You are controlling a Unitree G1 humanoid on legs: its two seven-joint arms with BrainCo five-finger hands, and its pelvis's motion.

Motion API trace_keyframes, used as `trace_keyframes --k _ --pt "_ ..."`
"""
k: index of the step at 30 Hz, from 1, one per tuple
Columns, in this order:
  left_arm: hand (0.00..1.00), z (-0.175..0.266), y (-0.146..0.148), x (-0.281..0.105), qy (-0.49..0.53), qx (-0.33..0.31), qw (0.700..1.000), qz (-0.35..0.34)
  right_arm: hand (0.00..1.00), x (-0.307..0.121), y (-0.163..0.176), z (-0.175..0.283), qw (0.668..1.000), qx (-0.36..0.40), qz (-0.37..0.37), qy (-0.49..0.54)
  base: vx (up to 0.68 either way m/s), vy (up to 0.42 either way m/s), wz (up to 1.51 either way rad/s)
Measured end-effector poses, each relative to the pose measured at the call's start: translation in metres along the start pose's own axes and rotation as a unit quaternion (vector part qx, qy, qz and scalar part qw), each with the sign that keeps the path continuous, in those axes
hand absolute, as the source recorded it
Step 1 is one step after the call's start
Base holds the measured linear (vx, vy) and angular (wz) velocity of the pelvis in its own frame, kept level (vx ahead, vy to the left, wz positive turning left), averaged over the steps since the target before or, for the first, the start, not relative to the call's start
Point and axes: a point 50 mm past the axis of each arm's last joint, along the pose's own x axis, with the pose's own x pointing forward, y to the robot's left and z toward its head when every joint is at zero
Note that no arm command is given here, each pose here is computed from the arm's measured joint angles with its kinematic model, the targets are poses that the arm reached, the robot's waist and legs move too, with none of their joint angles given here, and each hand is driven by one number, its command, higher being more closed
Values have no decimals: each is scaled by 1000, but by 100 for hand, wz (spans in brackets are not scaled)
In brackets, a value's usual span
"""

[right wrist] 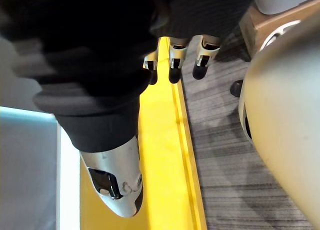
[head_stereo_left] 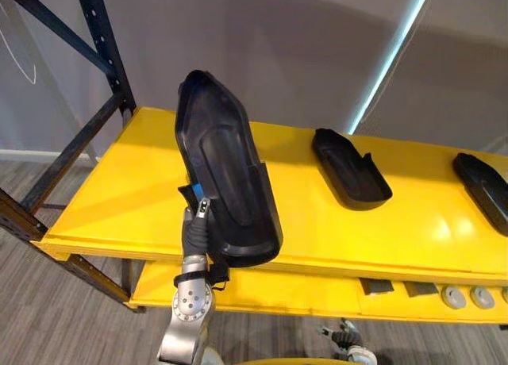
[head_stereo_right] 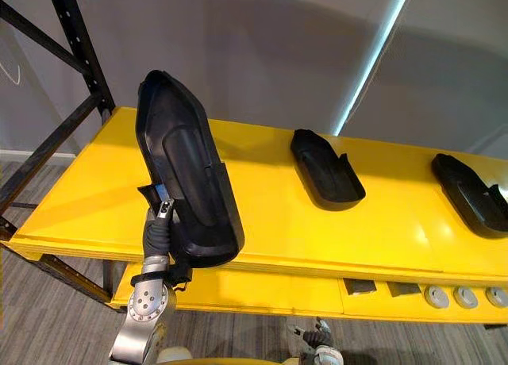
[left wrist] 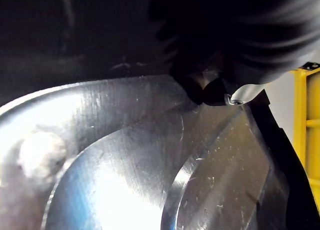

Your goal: Walk over and take plastic housings, then place them on the shelf

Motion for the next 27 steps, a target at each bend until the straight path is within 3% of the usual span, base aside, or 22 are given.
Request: trace_keyframes --k 9,27 --pt "100 10 -23 -2 -20 -10 999 -26 0 -8 -1 2 999 5 12 -30 -19 -18 14" --pt "100 2 7 -5 -2 19 1000 22 0 -12 2 -10 1000 -3 15 -14 -32 24 -19"
